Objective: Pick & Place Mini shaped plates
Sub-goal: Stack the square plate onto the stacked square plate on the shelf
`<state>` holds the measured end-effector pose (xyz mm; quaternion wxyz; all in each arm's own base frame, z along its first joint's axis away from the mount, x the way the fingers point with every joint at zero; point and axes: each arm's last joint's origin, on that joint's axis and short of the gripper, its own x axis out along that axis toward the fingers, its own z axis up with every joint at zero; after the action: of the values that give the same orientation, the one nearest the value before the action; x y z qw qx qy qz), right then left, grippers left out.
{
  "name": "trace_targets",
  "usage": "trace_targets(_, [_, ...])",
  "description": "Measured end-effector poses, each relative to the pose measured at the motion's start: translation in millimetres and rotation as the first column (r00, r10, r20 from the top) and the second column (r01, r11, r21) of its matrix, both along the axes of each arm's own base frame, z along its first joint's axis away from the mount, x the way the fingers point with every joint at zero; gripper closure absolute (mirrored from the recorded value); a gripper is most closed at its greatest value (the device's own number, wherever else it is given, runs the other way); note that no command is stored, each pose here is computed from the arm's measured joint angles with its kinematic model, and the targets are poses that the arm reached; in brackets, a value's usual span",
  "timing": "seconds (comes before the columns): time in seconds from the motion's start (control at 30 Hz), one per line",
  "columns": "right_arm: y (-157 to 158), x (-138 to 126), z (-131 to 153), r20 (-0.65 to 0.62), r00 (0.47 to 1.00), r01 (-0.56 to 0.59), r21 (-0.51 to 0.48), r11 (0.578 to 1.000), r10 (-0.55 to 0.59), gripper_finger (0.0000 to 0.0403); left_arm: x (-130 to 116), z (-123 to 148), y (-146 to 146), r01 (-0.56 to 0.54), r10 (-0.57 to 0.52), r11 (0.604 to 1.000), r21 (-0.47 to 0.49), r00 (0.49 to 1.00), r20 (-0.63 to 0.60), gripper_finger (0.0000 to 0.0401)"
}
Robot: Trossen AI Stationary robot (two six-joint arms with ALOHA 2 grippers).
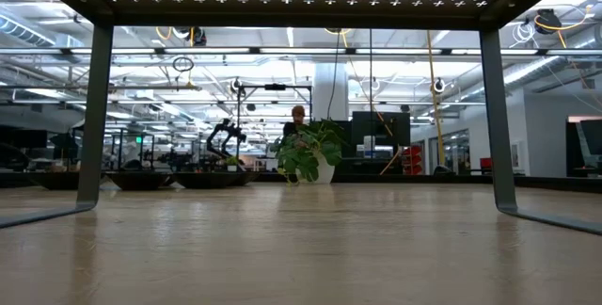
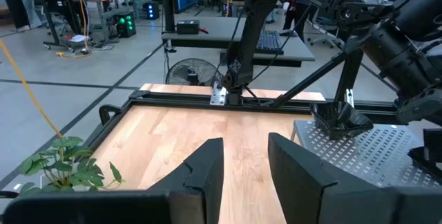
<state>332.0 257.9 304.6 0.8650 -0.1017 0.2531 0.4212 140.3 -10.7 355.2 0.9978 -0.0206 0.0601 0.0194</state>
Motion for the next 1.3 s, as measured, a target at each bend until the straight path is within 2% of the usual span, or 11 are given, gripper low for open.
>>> trace_targets(0.13, [-2, -1, 0, -0.005, 1.000, 0.001, -0.022, 1.000, -0.001, 0.0399, 0, 0, 0, 0.000, 0.000, 1.000, 0.000, 1.000, 0.000, 0.0281])
trace_targets(0.23, [-5, -1, -3, 0.010, 1.000, 0.013, -0.085, 0.996, -0.012, 0.0399, 0, 0, 0, 0.000, 0.000, 1.000, 0.000, 1.000, 0.000, 0.0281])
trace_targets(0.33, [-6, -2, -5, 0.047, 0.999, -0.017, -0.141, 0.990, 0.023, 0.0399, 0, 0, 0, 0.000, 0.000, 1.000, 0.000, 1.000, 0.000, 0.0281])
trace_targets(0.6, [-4, -2, -4, 0.080, 0.995, -0.043, -0.157, 0.987, 0.056, 0.0399, 0, 0, 0, 0.000, 0.000, 1.000, 0.000, 1.000, 0.001, 0.0281])
trace_targets(0.8, [-4, -2, -4, 0.147, 0.989, 0.008, -0.241, 0.970, 0.028, 0.0399, 0, 0, 0, 0.000, 0.000, 1.000, 0.000, 1.000, 0.001, 0.0281])
trace_targets(1.0, [-2, -4, -4, 0.155, 0.987, 0.001, -0.250, 0.968, 0.039, 0.0399, 0, 0, 0, 0.000, 0.000, 1.000, 0.000, 1.000, 0.000, 0.0281])
trace_targets(1.17, [0, -6, -2, 0.207, 0.978, 0.032, -0.307, 0.951, 0.034, 0.0399, 0, 0, 0, 0.000, 0.000, 1.000, 0.000, 1.000, 0.001, 0.0281])
trace_targets(1.3, [4, -12, 4, 0.244, 0.969, 0.036, -0.312, 0.949, 0.043, 0.0399, 0, 0, 0, 0.000, 0.000, 1.000, 0.000, 1.000, 0.000, 0.0281])
